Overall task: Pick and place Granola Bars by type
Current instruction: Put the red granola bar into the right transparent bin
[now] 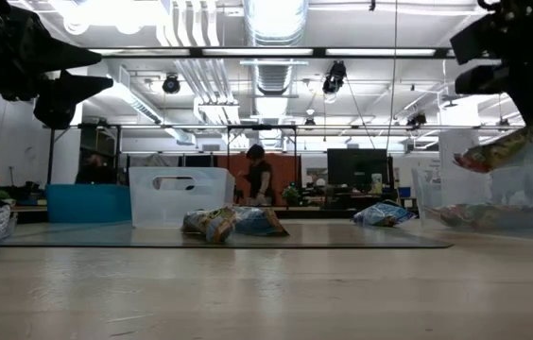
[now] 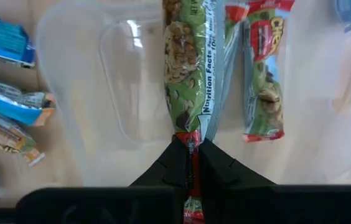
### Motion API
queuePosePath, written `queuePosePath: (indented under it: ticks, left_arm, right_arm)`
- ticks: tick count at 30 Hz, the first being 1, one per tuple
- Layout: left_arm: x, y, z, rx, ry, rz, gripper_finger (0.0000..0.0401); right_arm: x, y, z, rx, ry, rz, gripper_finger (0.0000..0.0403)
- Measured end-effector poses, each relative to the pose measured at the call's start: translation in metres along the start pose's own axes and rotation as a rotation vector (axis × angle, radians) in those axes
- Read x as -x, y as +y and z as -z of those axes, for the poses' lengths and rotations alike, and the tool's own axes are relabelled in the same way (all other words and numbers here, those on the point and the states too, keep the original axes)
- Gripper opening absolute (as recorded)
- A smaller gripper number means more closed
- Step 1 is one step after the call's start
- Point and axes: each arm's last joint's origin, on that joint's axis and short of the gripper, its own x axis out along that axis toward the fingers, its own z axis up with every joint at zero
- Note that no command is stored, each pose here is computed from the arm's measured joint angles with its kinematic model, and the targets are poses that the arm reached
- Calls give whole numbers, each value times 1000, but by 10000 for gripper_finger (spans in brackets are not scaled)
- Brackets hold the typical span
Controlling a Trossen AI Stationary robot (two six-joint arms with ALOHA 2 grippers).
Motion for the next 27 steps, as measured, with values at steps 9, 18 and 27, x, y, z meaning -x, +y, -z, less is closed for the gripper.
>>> queuePosePath:
  ticks: [9,18,27]
  left_arm:
    - [0,0,0,0,0,0,197]
    - [0,0,0,0,0,0,197]
    - [0,0,0,0,0,0,197]
  right_arm:
    - [-19,-2,7,-75,-95,-29,11]
    - [-32,-3,16,-138,-129,-28,11]
    - [-37,9,17,-169,-170,-71,11]
